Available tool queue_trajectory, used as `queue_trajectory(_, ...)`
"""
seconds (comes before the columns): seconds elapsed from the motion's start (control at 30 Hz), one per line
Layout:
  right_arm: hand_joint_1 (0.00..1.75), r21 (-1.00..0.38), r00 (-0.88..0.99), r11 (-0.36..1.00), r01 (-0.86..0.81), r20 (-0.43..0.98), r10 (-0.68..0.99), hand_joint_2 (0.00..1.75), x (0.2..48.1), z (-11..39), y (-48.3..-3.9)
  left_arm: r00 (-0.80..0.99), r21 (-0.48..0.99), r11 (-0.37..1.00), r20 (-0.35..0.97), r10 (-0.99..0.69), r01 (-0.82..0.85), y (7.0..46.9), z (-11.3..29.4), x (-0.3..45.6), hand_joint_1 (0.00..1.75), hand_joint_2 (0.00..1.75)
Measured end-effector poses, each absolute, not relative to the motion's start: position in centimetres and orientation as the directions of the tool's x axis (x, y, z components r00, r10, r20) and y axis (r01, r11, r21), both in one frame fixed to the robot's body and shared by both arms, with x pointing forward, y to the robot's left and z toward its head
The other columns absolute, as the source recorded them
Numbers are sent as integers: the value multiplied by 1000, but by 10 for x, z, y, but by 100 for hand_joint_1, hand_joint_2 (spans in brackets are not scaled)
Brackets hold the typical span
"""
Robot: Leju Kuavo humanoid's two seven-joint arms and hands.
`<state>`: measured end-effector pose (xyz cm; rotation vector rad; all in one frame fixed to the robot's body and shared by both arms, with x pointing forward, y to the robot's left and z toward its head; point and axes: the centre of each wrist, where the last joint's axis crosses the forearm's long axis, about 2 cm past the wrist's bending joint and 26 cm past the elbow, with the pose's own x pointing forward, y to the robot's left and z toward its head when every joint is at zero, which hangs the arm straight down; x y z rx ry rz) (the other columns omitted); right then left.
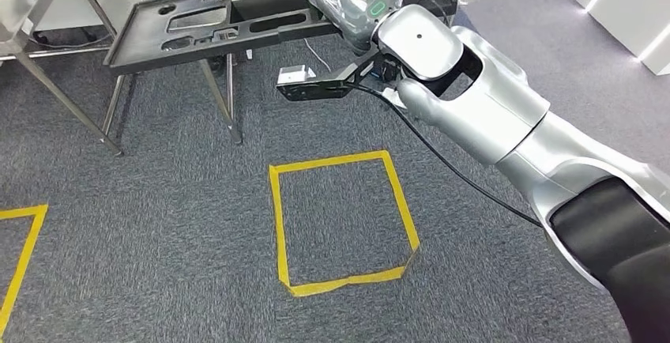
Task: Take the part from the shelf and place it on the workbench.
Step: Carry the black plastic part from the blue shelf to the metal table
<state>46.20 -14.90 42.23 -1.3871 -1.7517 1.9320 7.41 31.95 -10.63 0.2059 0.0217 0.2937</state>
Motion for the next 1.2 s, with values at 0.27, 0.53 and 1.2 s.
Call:
queue_trajectory(0.27, 175, -860, -551, -288, 421, -495, 672, 175, 462, 417, -148, 957, 214, 934, 7, 291, -285, 320, -106, 73, 0, 175)
queue_trajectory(0.53, 175, -859, -550, -289, 422, -496, 672, 175, 462, 416, -147, 958, 221, 934, 10, 286, -281, 320, -106, 74, 0, 175)
queue_trajectory(1.2, 175, -862, -574, -277, 424, -493, 653, 175, 455, 400, -119, 958, 218, 935, -4, 287, -279, 340, -105, 75, 0, 175)
